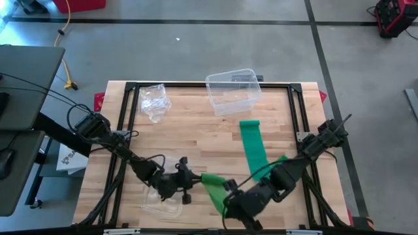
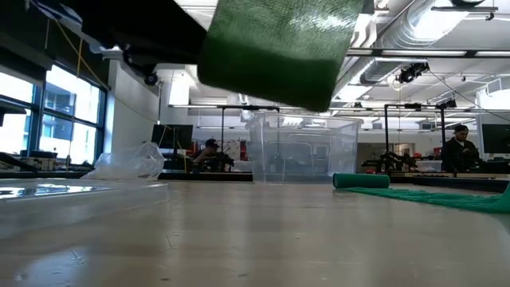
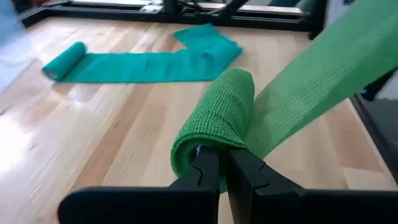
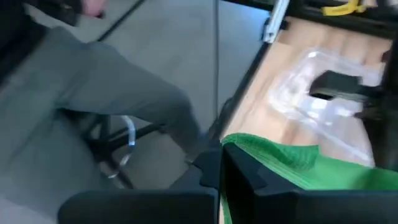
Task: Roll bandage
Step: Roll the green bandage
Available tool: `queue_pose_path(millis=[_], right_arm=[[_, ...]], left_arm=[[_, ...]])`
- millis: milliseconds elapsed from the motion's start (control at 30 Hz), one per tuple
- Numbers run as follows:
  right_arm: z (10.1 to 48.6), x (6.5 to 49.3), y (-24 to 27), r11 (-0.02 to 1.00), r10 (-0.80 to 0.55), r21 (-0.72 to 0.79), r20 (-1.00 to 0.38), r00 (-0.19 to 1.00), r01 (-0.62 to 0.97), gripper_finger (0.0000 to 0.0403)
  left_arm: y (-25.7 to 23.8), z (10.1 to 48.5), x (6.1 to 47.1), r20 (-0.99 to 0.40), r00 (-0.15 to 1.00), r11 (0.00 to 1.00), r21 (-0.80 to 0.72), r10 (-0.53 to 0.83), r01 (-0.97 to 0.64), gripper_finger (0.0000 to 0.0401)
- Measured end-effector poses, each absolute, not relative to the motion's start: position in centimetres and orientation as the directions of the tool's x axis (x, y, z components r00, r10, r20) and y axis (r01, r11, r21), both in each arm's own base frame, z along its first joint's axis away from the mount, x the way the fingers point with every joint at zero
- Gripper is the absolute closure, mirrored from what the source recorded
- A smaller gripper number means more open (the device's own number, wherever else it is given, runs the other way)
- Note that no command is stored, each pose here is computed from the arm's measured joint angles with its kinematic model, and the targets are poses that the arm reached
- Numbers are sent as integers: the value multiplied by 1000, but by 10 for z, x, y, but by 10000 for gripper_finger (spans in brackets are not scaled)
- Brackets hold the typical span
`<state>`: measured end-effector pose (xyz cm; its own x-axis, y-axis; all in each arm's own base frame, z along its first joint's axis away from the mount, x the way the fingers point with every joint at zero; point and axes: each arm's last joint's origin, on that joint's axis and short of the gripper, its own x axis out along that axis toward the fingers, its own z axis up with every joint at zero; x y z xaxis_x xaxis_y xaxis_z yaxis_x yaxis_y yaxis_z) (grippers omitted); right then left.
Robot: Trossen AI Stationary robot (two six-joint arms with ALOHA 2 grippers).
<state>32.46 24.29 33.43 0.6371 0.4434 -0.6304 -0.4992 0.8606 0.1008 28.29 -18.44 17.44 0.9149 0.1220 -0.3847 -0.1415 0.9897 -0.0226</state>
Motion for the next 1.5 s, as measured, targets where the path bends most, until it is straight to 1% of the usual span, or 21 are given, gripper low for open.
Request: queue_pose_path(millis=[100, 200, 300, 433, 600, 700, 867, 1100, 1200, 1333, 1433, 1500], right_arm=[[337, 325, 235, 901, 346, 19, -634, 692, -433, 403], [344, 328, 222, 928, 276, -26, -621, 734, -372, 403], [346, 332, 208, 941, 244, -30, -632, 736, -338, 403], [341, 338, 188, 961, 172, -41, -683, 710, -272, 403], [319, 343, 170, 979, 103, -39, -753, 650, -201, 403], [299, 344, 169, 978, 116, -24, -767, 632, -207, 403], [262, 345, 181, 962, 248, 97, -695, 674, -254, 403], [227, 334, 203, 933, 359, 180, -522, 774, -311, 403], [220, 327, 210, 938, 347, 162, -479, 806, -307, 403], [217, 324, 211, 965, 260, 104, -472, 842, -240, 392], [217, 324, 211, 970, 237, 69, -469, 851, -232, 364], [217, 324, 211, 970, 236, 59, -468, 851, -236, 336]], left_arm=[[-186, 178, 286, -364, 930, 997, -39, 53, -72, 400], [-189, 179, 285, -371, 929, 997, -67, 2, -28, 400], [-194, 179, 283, -372, 928, 996, -93, -35, 1, 400], [-204, 181, 277, -361, 923, 989, -119, -130, 93, 400], [-226, 194, 268, -250, 919, 951, -129, -306, 281, 401], [-238, 205, 260, -138, 927, 936, -99, -348, 337, 401], [-248, 216, 251, -29, 945, 945, -32, -327, 326, 401], [-246, 217, 252, -18, 965, 964, -40, -263, 262, 401], [-246, 219, 252, -2, 968, 967, -46, -252, 251, 401], [-245, 221, 253, 14, 969, 967, -54, -248, 248, 401], [-244, 221, 253, 14, 970, 968, -57, -244, 245, 401], [-243, 221, 254, 15, 971, 969, -60, -241, 241, 400]])
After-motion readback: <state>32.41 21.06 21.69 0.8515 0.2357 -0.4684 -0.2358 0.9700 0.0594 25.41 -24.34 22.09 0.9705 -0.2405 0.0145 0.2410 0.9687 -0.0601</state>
